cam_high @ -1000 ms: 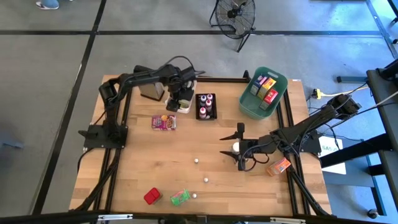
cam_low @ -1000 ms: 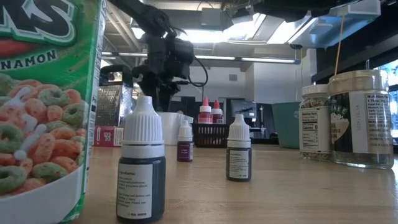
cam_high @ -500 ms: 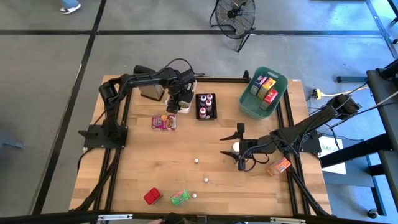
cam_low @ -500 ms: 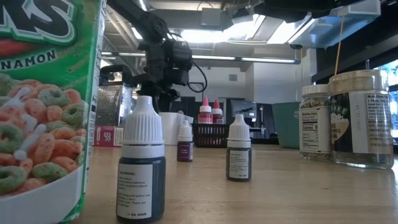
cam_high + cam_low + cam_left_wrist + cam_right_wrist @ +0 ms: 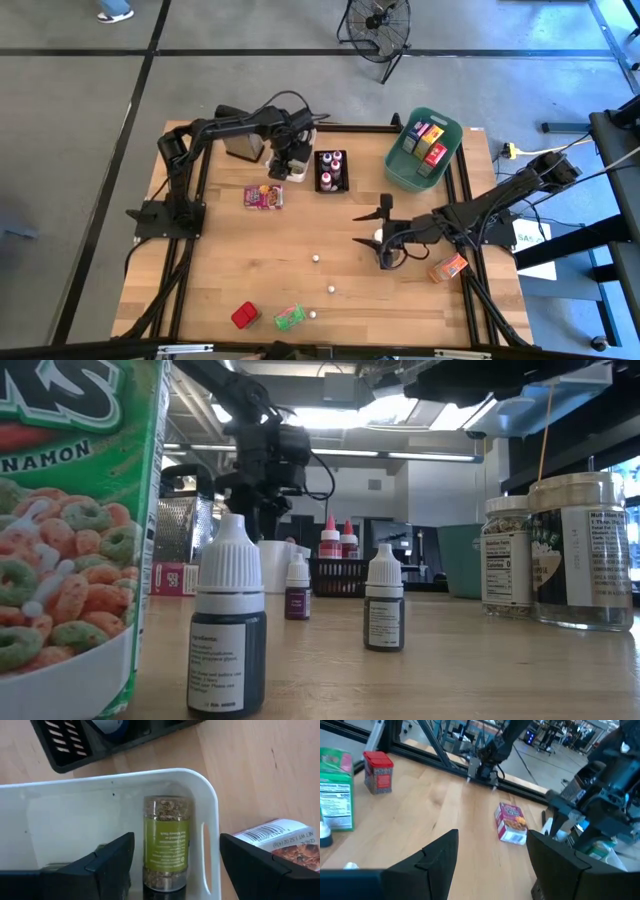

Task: Pick & Place Kitchen Items
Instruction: Adjust the black seasoning bottle in the white bin

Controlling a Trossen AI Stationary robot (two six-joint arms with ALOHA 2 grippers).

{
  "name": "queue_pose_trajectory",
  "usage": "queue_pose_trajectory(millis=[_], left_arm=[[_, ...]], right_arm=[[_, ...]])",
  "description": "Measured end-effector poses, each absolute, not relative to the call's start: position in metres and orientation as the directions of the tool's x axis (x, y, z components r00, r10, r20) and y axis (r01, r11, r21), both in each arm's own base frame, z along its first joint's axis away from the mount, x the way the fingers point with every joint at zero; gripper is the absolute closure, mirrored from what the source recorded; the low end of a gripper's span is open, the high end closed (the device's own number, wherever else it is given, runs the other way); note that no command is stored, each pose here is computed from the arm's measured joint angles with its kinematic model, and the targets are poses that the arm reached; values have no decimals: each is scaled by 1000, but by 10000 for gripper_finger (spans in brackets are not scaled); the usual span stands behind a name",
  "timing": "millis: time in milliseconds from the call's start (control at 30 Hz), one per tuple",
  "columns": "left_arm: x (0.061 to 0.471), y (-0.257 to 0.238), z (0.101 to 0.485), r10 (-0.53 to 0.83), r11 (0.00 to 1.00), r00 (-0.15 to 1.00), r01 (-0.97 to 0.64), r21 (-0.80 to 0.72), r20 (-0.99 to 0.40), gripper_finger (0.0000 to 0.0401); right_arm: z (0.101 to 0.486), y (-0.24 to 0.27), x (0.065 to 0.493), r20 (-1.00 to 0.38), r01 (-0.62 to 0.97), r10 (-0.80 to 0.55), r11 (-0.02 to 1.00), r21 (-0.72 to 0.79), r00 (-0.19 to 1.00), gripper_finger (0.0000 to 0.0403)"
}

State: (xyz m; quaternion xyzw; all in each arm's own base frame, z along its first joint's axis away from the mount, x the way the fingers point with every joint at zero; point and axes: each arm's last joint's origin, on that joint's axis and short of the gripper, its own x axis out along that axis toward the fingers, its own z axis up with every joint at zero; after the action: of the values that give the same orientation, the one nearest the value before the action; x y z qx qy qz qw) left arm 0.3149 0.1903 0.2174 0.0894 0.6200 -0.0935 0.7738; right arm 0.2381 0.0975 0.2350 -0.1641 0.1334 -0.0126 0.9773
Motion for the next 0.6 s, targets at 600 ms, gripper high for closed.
queue_pose_trajectory(millis=[600], left_arm=[[315,205,232,0,974,274,218,63,-962,114]], right_arm=[[233,95,240,-280,-72,-10,957,-281,960,166]])
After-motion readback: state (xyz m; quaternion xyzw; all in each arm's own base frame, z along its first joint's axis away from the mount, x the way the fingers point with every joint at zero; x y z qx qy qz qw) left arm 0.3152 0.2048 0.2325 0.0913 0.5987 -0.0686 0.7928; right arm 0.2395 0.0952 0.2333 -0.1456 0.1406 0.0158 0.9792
